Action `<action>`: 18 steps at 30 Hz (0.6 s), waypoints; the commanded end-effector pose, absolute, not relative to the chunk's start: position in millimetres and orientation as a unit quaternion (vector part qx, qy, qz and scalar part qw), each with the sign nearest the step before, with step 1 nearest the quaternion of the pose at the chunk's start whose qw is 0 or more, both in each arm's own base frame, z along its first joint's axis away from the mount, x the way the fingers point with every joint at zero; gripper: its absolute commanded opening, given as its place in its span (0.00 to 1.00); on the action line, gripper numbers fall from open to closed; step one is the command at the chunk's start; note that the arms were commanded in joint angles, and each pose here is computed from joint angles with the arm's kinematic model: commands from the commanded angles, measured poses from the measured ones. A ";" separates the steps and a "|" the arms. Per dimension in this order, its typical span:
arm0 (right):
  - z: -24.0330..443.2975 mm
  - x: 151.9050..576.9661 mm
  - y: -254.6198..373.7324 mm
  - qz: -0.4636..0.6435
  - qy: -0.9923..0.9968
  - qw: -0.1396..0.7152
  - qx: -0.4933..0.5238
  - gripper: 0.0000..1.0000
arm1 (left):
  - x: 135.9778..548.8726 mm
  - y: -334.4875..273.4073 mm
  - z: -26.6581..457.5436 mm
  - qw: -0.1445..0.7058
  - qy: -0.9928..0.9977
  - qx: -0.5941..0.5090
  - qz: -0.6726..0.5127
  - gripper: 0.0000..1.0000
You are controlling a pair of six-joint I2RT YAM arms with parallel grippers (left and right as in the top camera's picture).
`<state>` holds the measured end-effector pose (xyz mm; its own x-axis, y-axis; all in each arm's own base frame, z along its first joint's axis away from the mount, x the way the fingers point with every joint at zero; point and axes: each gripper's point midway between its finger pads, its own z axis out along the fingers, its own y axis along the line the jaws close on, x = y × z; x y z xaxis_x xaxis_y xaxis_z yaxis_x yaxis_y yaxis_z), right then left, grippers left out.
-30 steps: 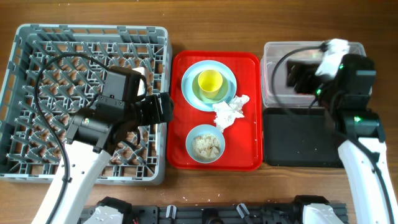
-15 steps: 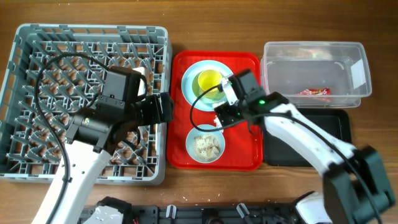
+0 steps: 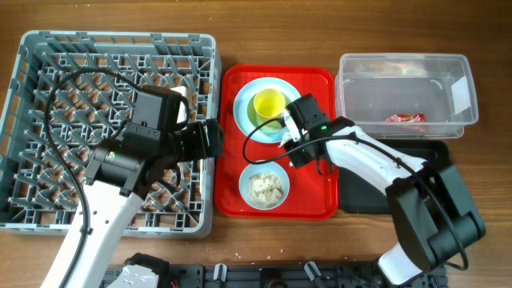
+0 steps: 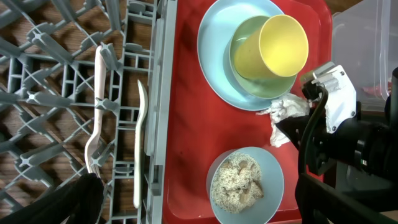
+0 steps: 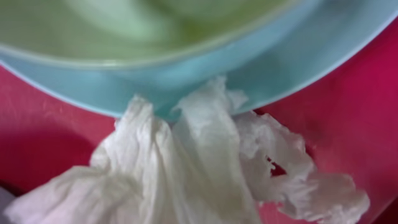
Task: Sort waste into correct bins and load items into the dishwasher rack
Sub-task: 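Grasp the crumpled white tissue beside the plate with the right gripper, then drop the white tissue into the clear plastic bin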
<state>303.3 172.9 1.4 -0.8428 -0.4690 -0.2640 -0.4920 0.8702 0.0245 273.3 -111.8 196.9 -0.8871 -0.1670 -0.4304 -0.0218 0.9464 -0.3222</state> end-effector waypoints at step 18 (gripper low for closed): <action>107.7 414.1 -41.3 -0.088 0.925 0.358 0.092 0.96 | 275.3 -112.1 199.8 0.237 0.957 -0.055 -0.157 1.00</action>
